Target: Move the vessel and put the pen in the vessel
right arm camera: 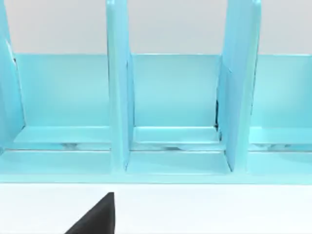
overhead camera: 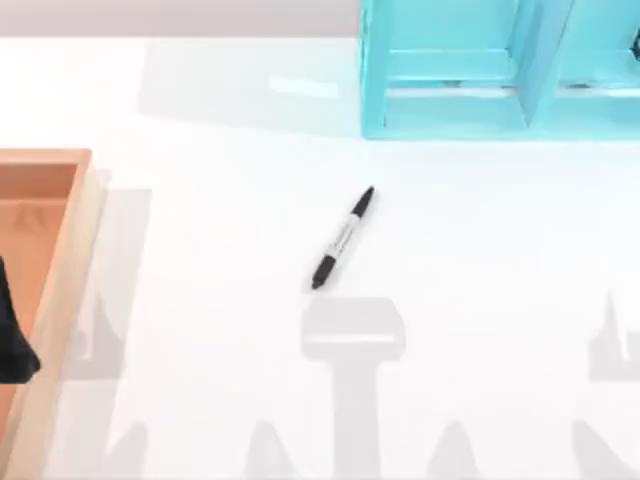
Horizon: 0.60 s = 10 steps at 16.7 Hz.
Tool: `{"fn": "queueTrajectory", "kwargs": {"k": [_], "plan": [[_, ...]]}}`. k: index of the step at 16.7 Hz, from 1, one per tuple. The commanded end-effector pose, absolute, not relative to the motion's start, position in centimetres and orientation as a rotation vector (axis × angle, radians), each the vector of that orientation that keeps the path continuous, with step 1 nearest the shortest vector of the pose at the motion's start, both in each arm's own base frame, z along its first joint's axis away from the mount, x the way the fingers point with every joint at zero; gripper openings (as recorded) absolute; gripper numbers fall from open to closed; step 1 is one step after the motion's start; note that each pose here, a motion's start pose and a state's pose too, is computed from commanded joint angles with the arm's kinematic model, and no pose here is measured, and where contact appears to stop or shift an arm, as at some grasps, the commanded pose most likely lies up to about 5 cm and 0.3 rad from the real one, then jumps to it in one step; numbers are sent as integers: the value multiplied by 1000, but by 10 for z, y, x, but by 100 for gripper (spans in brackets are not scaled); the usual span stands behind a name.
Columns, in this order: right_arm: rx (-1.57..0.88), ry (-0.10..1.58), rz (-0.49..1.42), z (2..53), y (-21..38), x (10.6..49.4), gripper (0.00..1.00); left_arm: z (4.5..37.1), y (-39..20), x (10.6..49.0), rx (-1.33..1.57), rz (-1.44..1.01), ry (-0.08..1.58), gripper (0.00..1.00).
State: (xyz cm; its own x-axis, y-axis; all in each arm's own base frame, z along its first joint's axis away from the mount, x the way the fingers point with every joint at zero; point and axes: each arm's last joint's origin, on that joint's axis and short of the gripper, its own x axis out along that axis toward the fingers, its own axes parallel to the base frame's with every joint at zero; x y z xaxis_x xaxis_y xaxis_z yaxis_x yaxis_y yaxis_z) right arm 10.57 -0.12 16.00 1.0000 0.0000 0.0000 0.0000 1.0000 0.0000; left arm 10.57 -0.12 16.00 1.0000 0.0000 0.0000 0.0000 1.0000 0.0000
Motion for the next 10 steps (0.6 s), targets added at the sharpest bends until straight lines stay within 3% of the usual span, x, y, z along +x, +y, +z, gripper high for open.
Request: {"fn": "queueTrajectory", "kwargs": {"k": [5,10], "plan": [[0,0,0,160,-1,106,100,171,0,106,11,4,59,100],[0,0,0,160,-1,106,100,218,5,121,48,34,342,100]]}}
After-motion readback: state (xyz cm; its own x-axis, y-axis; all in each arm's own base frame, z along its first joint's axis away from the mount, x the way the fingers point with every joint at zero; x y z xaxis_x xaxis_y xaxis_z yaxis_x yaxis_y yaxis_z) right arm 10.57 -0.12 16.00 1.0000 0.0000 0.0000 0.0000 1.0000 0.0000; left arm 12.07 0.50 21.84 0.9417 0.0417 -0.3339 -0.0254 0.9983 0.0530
